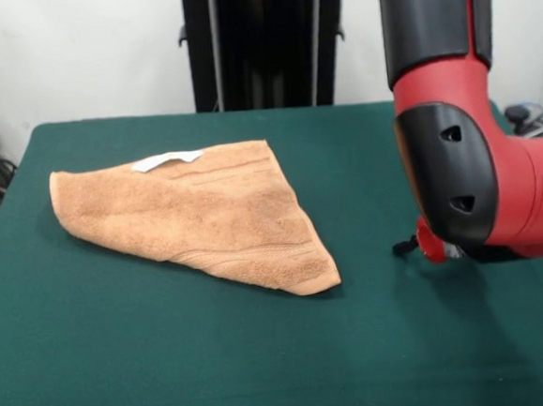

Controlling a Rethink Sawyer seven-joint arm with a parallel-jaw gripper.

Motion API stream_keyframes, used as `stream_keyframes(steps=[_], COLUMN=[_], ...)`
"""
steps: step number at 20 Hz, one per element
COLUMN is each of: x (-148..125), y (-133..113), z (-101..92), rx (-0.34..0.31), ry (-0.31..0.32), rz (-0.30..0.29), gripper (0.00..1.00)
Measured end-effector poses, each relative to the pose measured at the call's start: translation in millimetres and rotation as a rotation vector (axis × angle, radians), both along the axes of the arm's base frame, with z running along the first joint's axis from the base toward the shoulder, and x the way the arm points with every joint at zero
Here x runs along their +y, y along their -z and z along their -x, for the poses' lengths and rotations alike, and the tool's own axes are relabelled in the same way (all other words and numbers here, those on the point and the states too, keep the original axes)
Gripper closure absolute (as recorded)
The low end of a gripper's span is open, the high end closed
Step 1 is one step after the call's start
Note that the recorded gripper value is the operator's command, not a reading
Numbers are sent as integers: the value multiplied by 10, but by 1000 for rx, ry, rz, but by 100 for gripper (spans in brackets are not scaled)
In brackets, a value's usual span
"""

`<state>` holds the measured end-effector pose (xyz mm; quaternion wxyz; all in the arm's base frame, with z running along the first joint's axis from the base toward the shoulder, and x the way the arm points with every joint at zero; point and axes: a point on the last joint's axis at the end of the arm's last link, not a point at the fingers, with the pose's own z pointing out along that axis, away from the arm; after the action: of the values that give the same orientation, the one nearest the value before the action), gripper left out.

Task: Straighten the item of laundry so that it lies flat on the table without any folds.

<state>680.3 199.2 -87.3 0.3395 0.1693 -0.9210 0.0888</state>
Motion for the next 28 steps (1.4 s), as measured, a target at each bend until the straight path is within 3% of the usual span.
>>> stream_keyframes(steps=[28], x=[-145], y=[-186], z=[200], rx=[-257], ry=[20], rz=[-83], gripper=[0])
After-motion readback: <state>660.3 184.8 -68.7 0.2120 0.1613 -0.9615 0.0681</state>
